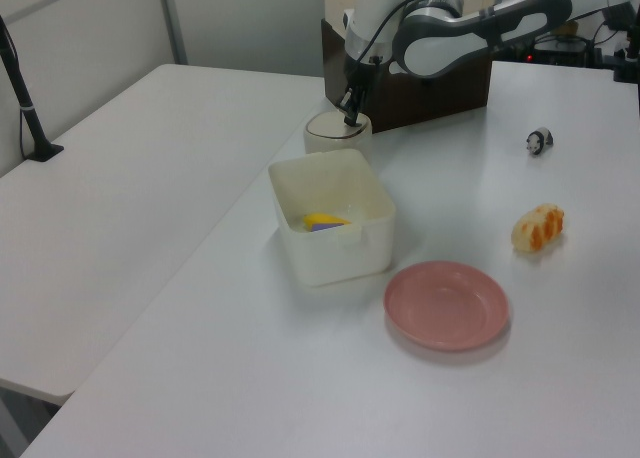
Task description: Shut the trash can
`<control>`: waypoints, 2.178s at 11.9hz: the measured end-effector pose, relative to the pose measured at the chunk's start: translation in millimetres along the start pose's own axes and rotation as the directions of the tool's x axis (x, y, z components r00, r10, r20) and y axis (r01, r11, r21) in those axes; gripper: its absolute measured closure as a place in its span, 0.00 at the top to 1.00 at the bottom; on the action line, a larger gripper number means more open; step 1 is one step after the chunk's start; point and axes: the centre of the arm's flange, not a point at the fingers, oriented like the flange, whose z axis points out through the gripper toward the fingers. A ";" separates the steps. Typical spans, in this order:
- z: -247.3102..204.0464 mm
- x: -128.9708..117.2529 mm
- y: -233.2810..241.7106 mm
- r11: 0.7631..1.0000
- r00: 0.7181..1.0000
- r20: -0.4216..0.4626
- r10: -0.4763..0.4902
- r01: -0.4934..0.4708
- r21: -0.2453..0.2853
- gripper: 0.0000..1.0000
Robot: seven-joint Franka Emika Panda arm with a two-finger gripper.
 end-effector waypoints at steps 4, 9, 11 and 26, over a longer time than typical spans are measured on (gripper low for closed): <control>5.2 -5.6 1.3 1.000 1.000 0.013 -0.010 0.010 -0.013 0.01; 1.3 -14.5 -0.6 0.999 0.999 0.022 -0.031 0.032 -0.030 0.01; -0.7 -13.1 2.1 1.000 1.000 0.018 -0.005 0.006 -0.027 0.01; -156.7 -35.7 165.5 0.969 0.961 0.276 -0.020 -0.048 0.241 0.16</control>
